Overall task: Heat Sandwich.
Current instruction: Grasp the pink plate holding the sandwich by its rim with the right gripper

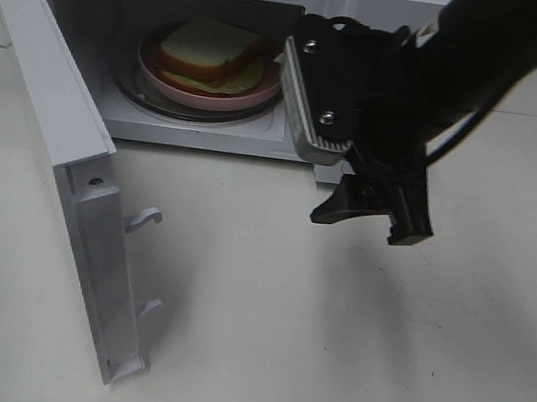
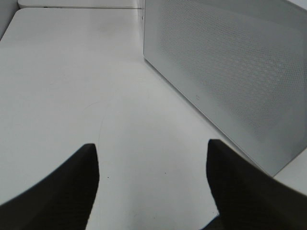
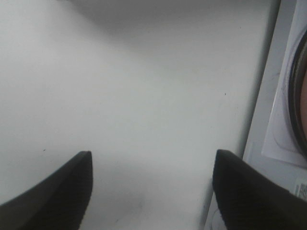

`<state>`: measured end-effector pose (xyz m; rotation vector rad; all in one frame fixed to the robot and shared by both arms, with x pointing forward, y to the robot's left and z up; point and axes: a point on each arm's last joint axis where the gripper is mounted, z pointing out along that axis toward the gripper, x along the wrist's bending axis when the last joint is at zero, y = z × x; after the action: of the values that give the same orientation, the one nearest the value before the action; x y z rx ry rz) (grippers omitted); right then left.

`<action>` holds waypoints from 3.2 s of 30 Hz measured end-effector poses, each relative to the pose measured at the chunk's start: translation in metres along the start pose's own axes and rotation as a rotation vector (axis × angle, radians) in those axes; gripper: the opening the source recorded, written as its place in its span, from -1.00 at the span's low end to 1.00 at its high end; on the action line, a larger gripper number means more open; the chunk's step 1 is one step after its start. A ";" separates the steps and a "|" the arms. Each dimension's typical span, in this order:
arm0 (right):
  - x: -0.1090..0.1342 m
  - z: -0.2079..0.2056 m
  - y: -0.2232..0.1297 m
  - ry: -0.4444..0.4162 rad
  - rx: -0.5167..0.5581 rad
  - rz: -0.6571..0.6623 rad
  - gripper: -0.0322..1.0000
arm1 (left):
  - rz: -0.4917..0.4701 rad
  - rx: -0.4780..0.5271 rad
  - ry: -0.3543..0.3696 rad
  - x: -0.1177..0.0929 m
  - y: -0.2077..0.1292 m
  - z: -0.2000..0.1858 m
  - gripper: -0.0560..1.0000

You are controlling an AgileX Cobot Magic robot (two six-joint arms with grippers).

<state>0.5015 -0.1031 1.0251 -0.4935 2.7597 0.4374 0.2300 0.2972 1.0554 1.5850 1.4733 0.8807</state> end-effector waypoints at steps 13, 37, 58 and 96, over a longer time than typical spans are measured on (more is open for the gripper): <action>-0.057 0.074 0.017 0.005 -0.003 -0.047 0.41 | 0.000 0.000 0.000 0.000 0.000 0.000 0.27; -0.127 0.126 0.004 -0.091 -0.031 0.037 0.39 | 0.000 0.000 0.000 0.000 0.000 0.000 0.27; -0.153 0.147 -0.007 -0.190 -0.069 0.100 0.39 | 0.000 0.000 0.000 0.000 0.000 0.000 0.27; -0.155 0.199 -0.019 -0.179 -0.144 0.197 0.16 | 0.000 0.000 0.000 0.000 0.000 0.000 0.27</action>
<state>0.6943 -0.0072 0.8934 -0.2027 2.6241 0.6953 0.2300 0.2972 1.0554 1.5850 1.4733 0.8807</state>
